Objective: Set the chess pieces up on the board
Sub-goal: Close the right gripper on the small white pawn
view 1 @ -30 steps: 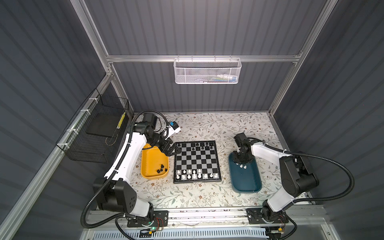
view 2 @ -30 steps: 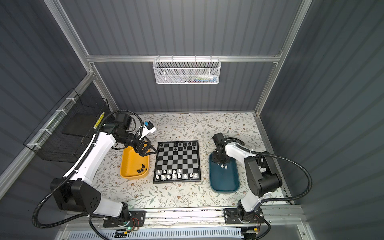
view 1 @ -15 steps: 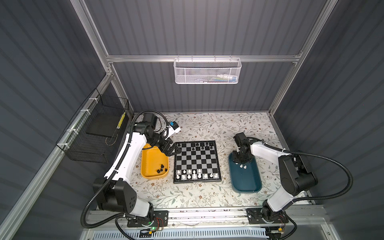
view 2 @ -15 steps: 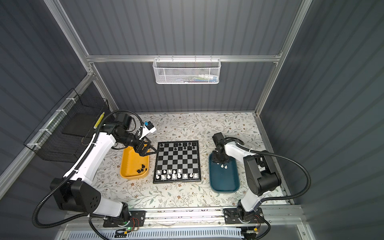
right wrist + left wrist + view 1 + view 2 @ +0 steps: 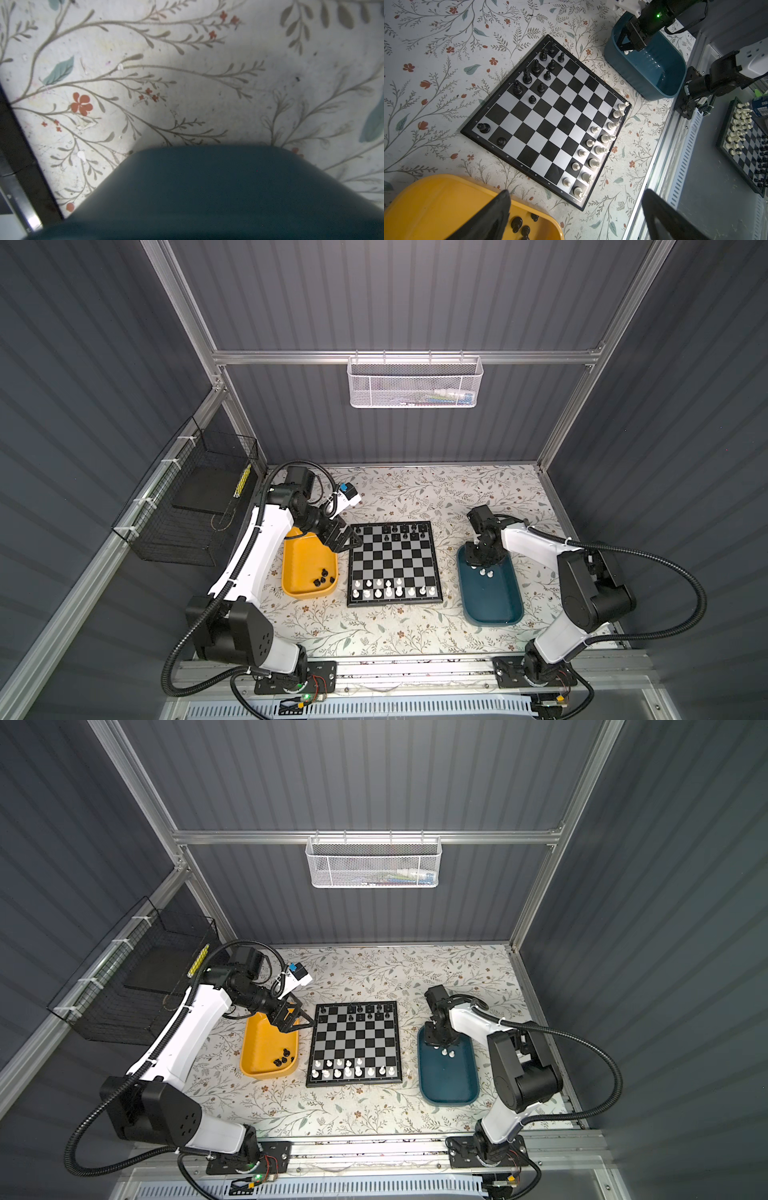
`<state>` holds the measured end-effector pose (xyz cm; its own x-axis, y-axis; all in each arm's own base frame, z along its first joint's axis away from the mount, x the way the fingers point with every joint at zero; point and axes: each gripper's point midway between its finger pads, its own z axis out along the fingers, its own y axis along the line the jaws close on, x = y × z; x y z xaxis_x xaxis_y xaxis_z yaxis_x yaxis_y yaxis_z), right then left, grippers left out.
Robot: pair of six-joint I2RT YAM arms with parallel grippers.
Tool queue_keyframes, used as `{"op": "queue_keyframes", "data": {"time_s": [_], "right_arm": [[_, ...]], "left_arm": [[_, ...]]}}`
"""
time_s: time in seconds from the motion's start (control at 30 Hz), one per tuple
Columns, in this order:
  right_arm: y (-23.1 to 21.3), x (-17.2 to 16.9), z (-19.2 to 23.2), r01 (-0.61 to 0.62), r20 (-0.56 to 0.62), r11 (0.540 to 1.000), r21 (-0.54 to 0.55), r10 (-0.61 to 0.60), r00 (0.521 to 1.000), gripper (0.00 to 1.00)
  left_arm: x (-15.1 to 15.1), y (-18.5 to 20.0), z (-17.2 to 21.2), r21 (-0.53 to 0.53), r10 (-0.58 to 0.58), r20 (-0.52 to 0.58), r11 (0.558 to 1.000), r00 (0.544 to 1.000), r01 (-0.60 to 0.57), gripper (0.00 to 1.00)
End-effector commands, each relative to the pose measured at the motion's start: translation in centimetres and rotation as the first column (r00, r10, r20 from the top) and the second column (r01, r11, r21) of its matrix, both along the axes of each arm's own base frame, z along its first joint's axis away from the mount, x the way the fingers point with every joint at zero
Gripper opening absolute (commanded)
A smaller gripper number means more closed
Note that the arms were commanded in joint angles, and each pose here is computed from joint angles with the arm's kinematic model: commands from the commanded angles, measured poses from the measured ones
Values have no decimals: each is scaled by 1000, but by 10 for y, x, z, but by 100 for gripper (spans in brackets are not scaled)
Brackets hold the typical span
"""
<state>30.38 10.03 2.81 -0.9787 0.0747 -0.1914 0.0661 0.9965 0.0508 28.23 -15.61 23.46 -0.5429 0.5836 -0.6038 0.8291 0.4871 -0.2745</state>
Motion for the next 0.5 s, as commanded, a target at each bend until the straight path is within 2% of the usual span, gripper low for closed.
{"op": "queue_keyframes", "data": {"time_s": [0.0,0.47], "right_arm": [[-4,-7,11,0,0,1000,-4,0,1000,12],[-2,-25,20,-6,-1,1000,-4,6,1000,13]], "left_arm": [[-5,-1,0,4,-8,-14,1000,1000,8,99],[-5,-1,-1,4,-7,-14,1000,1000,7,99]]}}
